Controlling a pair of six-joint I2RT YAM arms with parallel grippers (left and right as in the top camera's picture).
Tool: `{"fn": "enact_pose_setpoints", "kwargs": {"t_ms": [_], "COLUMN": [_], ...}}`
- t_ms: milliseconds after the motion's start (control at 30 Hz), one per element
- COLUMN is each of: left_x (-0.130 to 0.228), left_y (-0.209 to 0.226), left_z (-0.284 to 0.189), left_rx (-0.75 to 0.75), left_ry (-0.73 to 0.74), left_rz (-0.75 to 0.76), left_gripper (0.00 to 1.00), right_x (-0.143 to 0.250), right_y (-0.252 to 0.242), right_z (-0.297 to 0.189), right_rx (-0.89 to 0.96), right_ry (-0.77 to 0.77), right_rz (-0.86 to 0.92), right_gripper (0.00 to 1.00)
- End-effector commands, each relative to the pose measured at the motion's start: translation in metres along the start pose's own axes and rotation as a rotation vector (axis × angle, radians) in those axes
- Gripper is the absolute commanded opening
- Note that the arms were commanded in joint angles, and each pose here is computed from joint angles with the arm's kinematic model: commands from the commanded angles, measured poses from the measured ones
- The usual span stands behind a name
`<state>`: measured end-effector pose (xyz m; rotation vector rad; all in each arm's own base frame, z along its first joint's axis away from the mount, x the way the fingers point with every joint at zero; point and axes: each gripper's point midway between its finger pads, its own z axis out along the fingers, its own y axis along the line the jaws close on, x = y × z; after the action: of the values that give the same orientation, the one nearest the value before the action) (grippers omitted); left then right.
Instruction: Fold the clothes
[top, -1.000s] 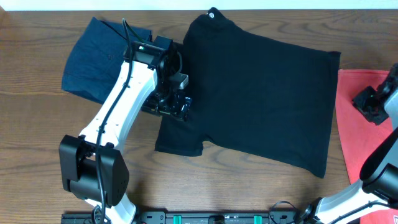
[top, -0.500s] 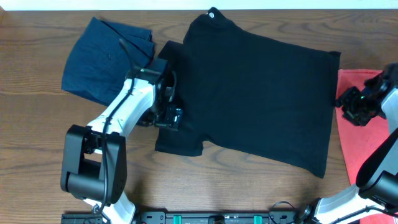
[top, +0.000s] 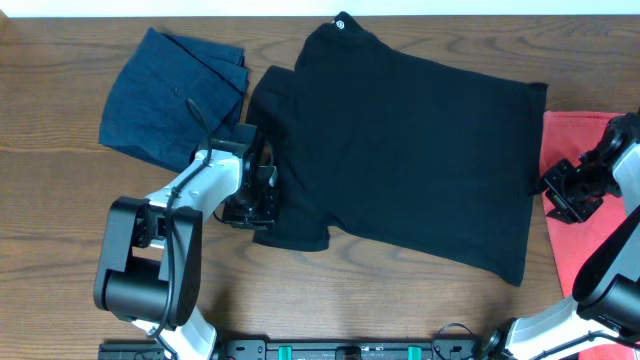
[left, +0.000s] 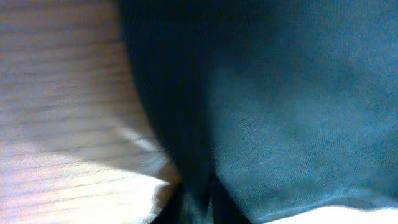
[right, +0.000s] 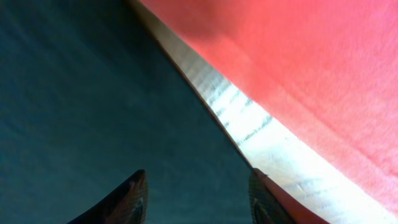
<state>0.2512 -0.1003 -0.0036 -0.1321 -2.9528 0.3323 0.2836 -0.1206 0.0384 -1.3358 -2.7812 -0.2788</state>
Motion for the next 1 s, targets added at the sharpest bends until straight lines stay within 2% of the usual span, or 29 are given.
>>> {"fn": "enact_pose_setpoints", "kwargs": {"t_ms": [0, 233, 567, 633, 767, 800, 967], "left_x": [0.007, 0.01, 0.011, 0.012, 0.014, 0.015, 0.026], "left_y": [-0.011, -0.01, -0.01, -0.01, -0.009, -0.009, -0.008], "left_z": [0.003, 0.003, 0.003, 0.003, 0.003, 0.003, 0.002], "left_rx": [0.079, 0.076, 0.075, 0.075, 0.074, 0.073, 0.07], "left_ry": [0.022, 0.033, 0.04, 0.041, 0.049, 0.056, 0.1], "left_rz": [0.04, 0.036, 0.034, 0.034, 0.031, 0.029, 0.016], "left_gripper": [0.06, 0.06, 0.06, 0.06, 0.06, 0.06, 0.06], "right_x": [0.011, 0.038, 0.053, 0.052, 0.046, 0.044, 0.042], "right_y": [-0.009, -0.015, -0.017, -0.022, -0.052, -0.06, -0.089], "right_z": [0.007, 0.033, 0.056, 0.056, 0.055, 0.053, 0.046], "right_rx": [0.026, -0.005, -0.044, -0.017, 0.147, 0.19, 0.316], "right_ry": [0.025, 0.106, 0.129, 0.117, 0.073, 0.062, 0.032], "right_rz": [0.013, -0.003, -0.01, -0.012, 0.053, 0.083, 0.187], "right_gripper": [0.5, 0.5, 0.49, 0.38, 0.04, 0.01, 0.01]}}
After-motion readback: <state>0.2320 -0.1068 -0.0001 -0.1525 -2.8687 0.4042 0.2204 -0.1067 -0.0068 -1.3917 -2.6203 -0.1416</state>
